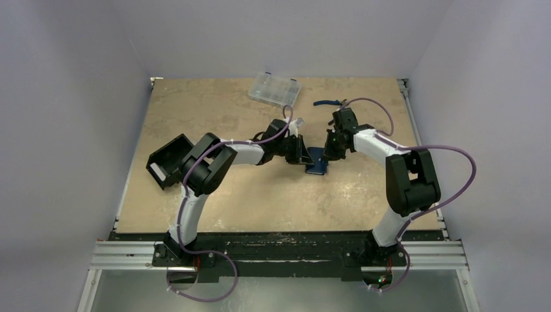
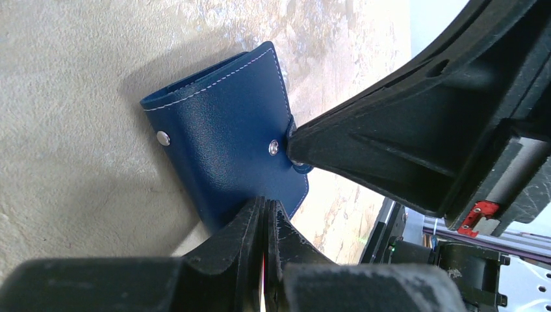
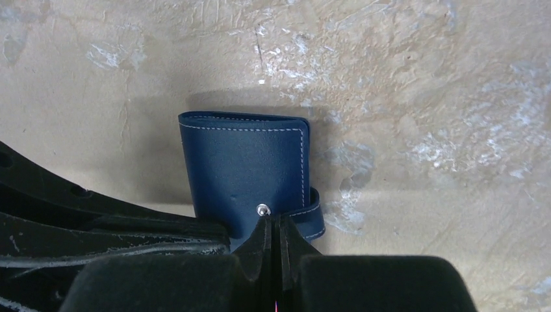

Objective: Put the credit cards into the card holder
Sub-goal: Close the card holder at the center of the board.

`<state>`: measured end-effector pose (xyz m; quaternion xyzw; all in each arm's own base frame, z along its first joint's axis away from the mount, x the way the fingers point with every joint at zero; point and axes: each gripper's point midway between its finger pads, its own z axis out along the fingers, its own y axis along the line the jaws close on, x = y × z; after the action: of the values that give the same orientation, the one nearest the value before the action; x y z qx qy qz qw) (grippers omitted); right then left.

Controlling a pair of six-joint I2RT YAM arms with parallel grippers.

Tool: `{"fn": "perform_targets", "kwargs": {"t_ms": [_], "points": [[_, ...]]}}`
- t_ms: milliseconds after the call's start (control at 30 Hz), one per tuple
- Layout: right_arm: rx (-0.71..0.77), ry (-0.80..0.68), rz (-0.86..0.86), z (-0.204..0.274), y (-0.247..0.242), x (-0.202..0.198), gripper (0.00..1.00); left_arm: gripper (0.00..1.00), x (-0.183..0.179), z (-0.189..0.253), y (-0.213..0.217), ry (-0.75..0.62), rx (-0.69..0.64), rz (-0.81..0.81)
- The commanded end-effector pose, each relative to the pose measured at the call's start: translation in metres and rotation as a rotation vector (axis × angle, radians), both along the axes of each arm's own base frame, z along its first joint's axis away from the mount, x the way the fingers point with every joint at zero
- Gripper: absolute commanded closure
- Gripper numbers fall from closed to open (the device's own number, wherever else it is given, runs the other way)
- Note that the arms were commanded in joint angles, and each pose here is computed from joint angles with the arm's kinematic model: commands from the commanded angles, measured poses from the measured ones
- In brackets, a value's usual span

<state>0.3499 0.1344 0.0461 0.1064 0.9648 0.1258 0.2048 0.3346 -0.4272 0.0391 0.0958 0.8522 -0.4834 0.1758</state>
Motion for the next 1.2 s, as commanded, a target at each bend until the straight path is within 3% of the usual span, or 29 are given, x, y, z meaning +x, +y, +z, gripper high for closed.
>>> {"fn": "perform_targets", "kwargs": {"t_ms": [0, 1067, 1167], "points": [[0.068, -0.070, 0.062, 0.013, 0.018, 0.020, 1.00, 0.97, -0.021, -0.046, 0.012, 0.066, 0.132, -0.021], [0.026, -0.031, 0.051, 0.000, 0.013, 0.028, 1.00, 0.99, -0.025, -0.043, 0.005, 0.081, 0.095, -0.034], [0.052, -0.040, 0.093, 0.004, 0.019, 0.027, 0.89, 0.98, -0.022, -0.022, -0.001, 0.105, 0.021, -0.040]]}}
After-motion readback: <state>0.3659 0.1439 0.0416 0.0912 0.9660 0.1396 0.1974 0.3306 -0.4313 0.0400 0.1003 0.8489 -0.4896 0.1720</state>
